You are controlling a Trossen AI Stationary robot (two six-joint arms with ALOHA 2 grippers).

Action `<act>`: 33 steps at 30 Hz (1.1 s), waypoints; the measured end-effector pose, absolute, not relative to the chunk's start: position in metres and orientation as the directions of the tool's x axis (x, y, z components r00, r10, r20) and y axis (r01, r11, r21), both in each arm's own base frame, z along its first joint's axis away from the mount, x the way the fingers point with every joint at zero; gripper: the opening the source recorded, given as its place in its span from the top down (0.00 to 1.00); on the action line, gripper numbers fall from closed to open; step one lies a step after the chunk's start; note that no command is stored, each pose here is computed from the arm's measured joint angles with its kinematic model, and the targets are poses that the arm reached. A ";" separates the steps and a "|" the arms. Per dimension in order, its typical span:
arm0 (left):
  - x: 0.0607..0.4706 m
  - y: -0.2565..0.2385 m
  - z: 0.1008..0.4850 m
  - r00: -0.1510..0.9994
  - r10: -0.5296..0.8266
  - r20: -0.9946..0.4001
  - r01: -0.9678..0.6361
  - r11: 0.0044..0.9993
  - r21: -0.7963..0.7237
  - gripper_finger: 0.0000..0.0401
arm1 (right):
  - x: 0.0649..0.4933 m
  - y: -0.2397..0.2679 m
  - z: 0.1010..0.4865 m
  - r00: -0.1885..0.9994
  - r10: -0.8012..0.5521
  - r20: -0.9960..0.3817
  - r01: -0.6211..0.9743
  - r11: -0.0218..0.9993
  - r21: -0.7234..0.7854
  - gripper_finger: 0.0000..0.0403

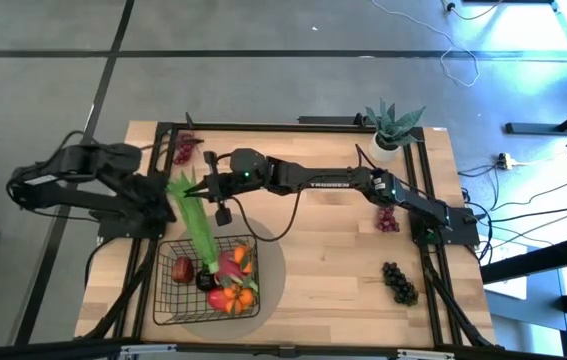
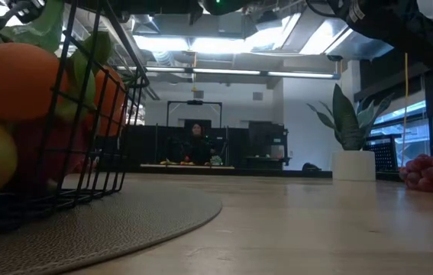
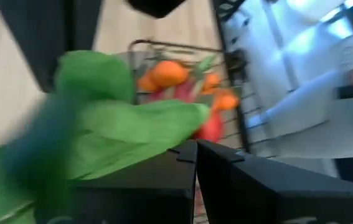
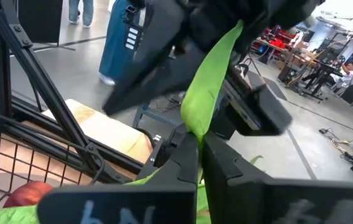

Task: Build produce basket
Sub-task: Put the green leaf lettuce into the black wire basket

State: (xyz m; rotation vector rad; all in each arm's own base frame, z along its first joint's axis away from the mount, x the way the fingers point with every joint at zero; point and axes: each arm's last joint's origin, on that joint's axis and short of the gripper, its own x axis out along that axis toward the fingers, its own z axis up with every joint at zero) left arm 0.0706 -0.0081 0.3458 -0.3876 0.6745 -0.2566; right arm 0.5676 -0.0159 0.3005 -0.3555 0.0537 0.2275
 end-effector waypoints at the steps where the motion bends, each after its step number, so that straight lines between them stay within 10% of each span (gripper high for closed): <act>1: 0.073 -0.008 0.343 0.752 -0.326 -0.573 0.091 0.912 -0.399 1.00 | 0.568 -0.016 0.300 0.973 0.211 -0.094 -0.230 0.913 -0.337 1.00; 8: 0.083 -0.005 0.330 0.745 -0.130 -0.654 -0.047 0.968 -0.245 1.00 | 0.568 -0.016 0.300 0.973 0.210 -0.096 -0.230 0.912 -0.338 1.00; 33: 0.088 -0.008 0.312 0.693 -0.162 -0.703 -0.100 0.943 -0.316 1.00 | 0.565 -0.016 0.289 0.944 0.260 -0.201 -0.309 0.913 -0.268 0.94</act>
